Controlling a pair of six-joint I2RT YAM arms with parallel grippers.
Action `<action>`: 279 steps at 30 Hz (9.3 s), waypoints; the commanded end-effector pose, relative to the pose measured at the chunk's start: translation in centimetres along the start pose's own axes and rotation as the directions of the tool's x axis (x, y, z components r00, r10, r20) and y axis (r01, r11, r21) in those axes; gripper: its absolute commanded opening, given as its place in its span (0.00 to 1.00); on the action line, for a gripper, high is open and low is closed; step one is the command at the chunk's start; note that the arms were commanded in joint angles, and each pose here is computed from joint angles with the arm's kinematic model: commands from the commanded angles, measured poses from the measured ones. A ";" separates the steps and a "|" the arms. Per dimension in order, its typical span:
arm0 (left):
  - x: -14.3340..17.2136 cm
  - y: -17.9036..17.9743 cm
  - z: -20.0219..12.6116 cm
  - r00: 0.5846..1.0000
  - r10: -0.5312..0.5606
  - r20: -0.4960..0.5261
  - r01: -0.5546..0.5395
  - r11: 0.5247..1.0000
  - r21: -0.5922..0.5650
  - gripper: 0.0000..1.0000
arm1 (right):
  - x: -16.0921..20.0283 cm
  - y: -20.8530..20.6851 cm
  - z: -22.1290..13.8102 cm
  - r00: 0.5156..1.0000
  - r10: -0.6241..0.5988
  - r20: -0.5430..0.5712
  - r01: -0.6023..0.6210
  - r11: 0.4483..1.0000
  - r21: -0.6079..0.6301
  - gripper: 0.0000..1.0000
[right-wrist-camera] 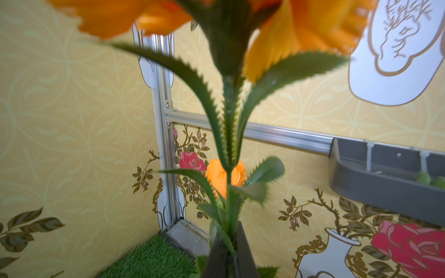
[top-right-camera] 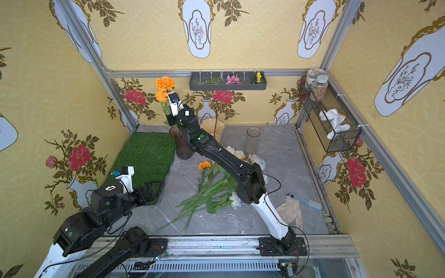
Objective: Arrange the flowers in different vases according to their colors
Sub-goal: Insert the flower into the vase, then pick up the flower at the center of the board, then insert the flower into the vase, then pick up the flower at the center of the board.
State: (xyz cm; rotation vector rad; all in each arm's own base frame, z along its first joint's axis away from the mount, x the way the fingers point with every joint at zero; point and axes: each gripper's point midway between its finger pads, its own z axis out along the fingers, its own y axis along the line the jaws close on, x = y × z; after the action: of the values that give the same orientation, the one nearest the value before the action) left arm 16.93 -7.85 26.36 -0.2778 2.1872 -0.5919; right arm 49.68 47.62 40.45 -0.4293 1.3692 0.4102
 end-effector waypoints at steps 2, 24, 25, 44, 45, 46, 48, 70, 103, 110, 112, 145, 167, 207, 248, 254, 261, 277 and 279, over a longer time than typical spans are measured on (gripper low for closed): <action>-0.3 -0.3 0.1 1.000 -0.006 0.008 0.005 1.000 0.016 1.00 | 3.0 -0.5 0.9 0.999 0.018 -0.028 -0.017 1.000 0.025 0.00; -0.5 -0.2 0.0 1.000 -0.019 0.024 0.018 1.000 0.024 1.00 | 1.9 -0.7 -8.3 0.945 0.116 -0.305 -0.065 0.983 0.174 0.97; -0.5 -0.3 0.1 1.000 -0.019 0.018 0.018 0.999 0.028 1.00 | 1.8 -1.5 -9.5 0.931 0.163 -0.328 -0.097 0.973 0.207 0.97; 0.8 -1.1 2.5 0.995 0.012 -0.100 -0.010 1.000 0.013 0.97 | 14.5 -8.7 -31.0 0.449 0.671 -0.590 -0.337 0.739 0.584 0.97; 0.9 -1.1 2.7 0.994 0.012 -0.106 -0.011 1.000 0.010 0.96 | 15.6 -7.9 -30.8 0.417 0.670 -0.614 -0.336 0.741 0.581 0.94; 0.9 -1.0 2.8 0.994 0.012 -0.109 -0.011 1.000 0.007 0.96 | 16.6 -7.1 -30.5 0.392 0.667 -0.634 -0.332 0.745 0.578 0.92; 0.9 -1.0 2.8 0.994 0.012 -0.110 -0.012 1.000 0.004 0.96 | 18.1 -5.0 -29.6 0.360 0.643 -0.676 -0.321 0.766 0.558 0.87; 0.7 -1.1 2.1 0.996 0.009 -0.083 -0.006 0.999 0.031 0.95 | 32.8 1.1 -23.9 0.177 0.686 -0.706 -0.239 0.726 0.645 0.46; 0.6 -1.4 1.8 0.997 0.009 -0.073 -0.006 0.999 0.049 0.95 | 21.7 -0.7 -17.1 0.578 0.657 -0.484 -0.378 0.742 0.554 0.00; 0.5 -1.2 1.8 0.998 0.009 -0.069 -0.006 0.999 0.045 0.95 | 14.0 -1.1 -15.6 0.738 0.566 -0.368 -0.405 0.807 0.430 0.00; 0.5 -1.2 1.8 0.998 0.009 -0.067 -0.006 0.999 0.045 0.95 | 11.6 -1.1 -15.6 0.780 0.531 -0.331 -0.399 0.830 0.390 0.00; 0.4 -1.1 1.6 0.998 0.006 -0.058 -0.004 0.999 0.042 0.96 | -15.5 3.1 -9.1 0.927 0.063 0.369 -0.056 0.998 -0.030 0.00; 1.0 -1.1 2.8 0.994 0.010 -0.108 -0.008 1.000 0.019 0.96 | -7.9 0.1 -2.7 0.926 -0.051 0.373 0.030 0.998 0.061 0.00; 0.4 -0.9 2.6 0.996 -0.006 -0.084 0.007 1.000 0.021 0.96 | -5.1 0.3 -15.9 0.993 0.018 -0.118 0.009 0.973 0.229 0.97; 11.9 -8.4 20.6 0.832 0.187 -0.523 -0.272 0.958 -0.090 0.63 | 18.4 -11.1 -42.0 0.569 0.751 -0.334 -0.523 0.644 0.558 0.97; 13.4 -9.4 23.0 0.775 0.253 -0.579 -0.322 0.947 -0.017 0.62 | 18.4 -12.7 -43.2 0.546 0.807 -0.227 -0.604 0.567 0.561 0.97; 14.9 -11.9 23.7 0.729 0.270 -0.629 -0.270 0.958 0.099 0.55 | 19.4 -14.8 -44.8 0.481 0.869 -0.116 -0.663 0.447 0.600 0.97; 18.8 -13.5 25.0 0.666 0.301 -0.683 -0.249 0.952 0.176 0.31 | 20.8 -17.5 -47.1 0.388 0.921 0.032 -0.711 0.277 0.647 0.97; 18.9 -14.0 25.2 0.663 0.305 -0.684 -0.244 0.951 0.188 0.29 | 20.9 -17.7 -47.5 0.383 0.922 0.052 -0.714 0.260 0.650 0.97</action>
State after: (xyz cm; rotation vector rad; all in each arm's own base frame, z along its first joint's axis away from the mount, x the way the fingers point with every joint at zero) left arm 24.22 -34.28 6.85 0.3843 2.8840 -0.6329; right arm 22.23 9.23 14.07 0.8678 1.9475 0.7908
